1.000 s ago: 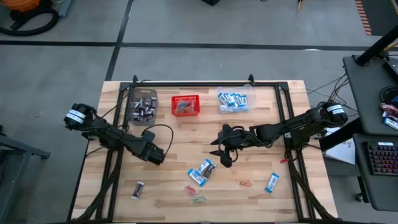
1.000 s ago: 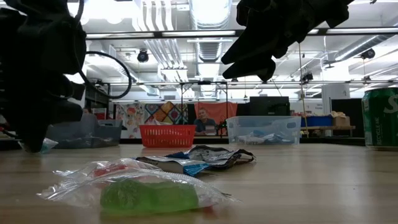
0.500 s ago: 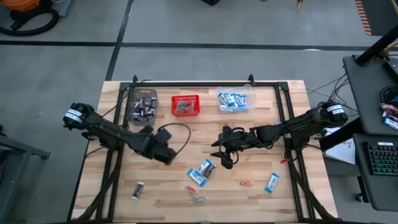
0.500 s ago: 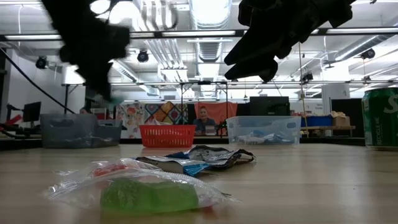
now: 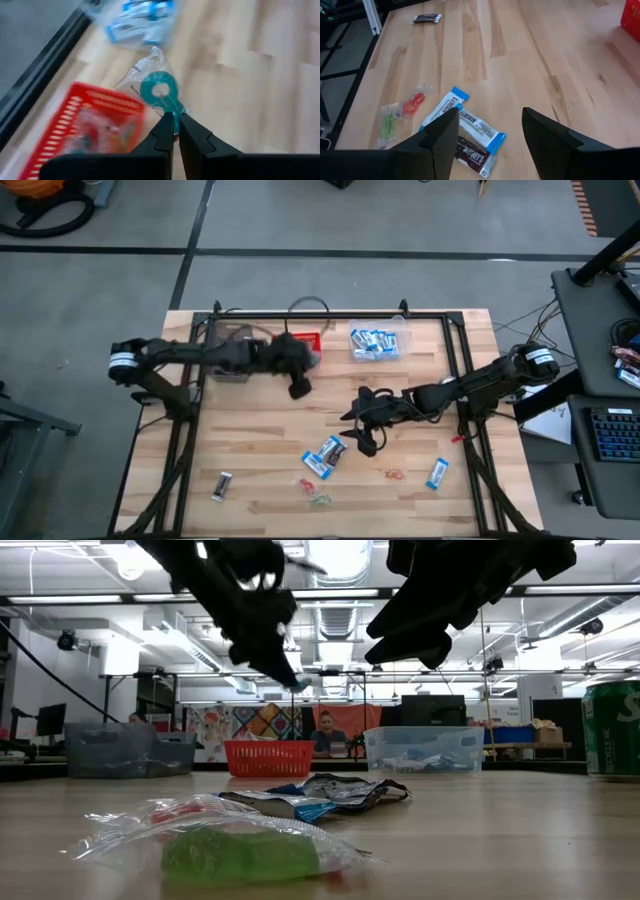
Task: Sort candy
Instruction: Put the blue gummy into the red bin, then put the white chocolate into the transparent bin
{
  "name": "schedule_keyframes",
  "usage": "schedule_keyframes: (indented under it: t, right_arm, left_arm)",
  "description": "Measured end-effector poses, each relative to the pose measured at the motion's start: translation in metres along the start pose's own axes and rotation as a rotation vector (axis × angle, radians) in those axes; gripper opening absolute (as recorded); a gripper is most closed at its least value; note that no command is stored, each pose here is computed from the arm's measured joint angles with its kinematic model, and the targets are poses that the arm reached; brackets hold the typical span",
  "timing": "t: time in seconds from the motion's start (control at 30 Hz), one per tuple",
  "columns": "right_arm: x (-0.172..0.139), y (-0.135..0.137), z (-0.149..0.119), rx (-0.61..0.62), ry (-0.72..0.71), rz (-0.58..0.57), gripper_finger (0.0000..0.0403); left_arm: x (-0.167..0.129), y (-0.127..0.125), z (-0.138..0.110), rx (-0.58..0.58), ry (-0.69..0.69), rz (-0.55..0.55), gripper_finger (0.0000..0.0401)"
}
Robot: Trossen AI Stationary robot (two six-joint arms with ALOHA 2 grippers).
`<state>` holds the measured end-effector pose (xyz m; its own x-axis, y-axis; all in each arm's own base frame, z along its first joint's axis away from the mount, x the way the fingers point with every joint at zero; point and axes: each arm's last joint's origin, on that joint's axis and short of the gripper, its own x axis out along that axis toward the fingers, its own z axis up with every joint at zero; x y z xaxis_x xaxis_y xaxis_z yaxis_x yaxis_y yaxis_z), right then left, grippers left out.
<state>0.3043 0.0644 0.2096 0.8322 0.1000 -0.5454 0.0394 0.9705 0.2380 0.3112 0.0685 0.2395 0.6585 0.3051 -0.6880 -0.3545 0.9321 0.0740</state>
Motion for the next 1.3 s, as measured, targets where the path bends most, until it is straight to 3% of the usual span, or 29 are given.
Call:
schedule_keyframes:
  t: [0.23, 0.43, 0.63, 0.83, 1.07, 1.13, 1.3]
  right_arm:
    - [0.0, 0.002, -0.001, 0.004, 0.002, 0.005, 0.0206]
    - [0.0, 0.002, -0.001, 0.007, 0.006, 0.004, 0.0206]
    - [-0.002, 0.002, -0.004, 0.154, 0.051, 0.012, 0.0206]
    - [-0.006, 0.011, -0.018, 0.285, 0.253, 0.047, 0.0206]
    - [-0.027, 0.037, -0.042, 0.396, 0.579, -0.097, 0.0206]
    - [-0.032, 0.049, -0.045, 0.356, 0.607, -0.085, 0.0206]
    - [-0.042, 0.074, -0.06, 0.123, 0.613, -0.037, 0.0205]
  left_arm:
    - [0.028, 0.046, -0.009, -0.121, 0.068, 0.092, 0.0018]
    - [0.042, 0.056, -0.019, -0.116, 0.138, 0.112, 0.0071]
    - [0.032, 0.052, -0.02, -0.131, 0.172, 0.105, 0.0122]
    - [0.007, 0.013, -0.014, -0.091, 0.131, 0.021, 0.0134]
    - [-0.013, -0.055, -0.015, 0.045, 0.072, -0.136, 0.0135]
    - [-0.017, -0.073, -0.018, 0.078, 0.055, -0.15, 0.0135]
    - [-0.029, -0.105, -0.026, 0.145, 0.011, -0.129, 0.0135]
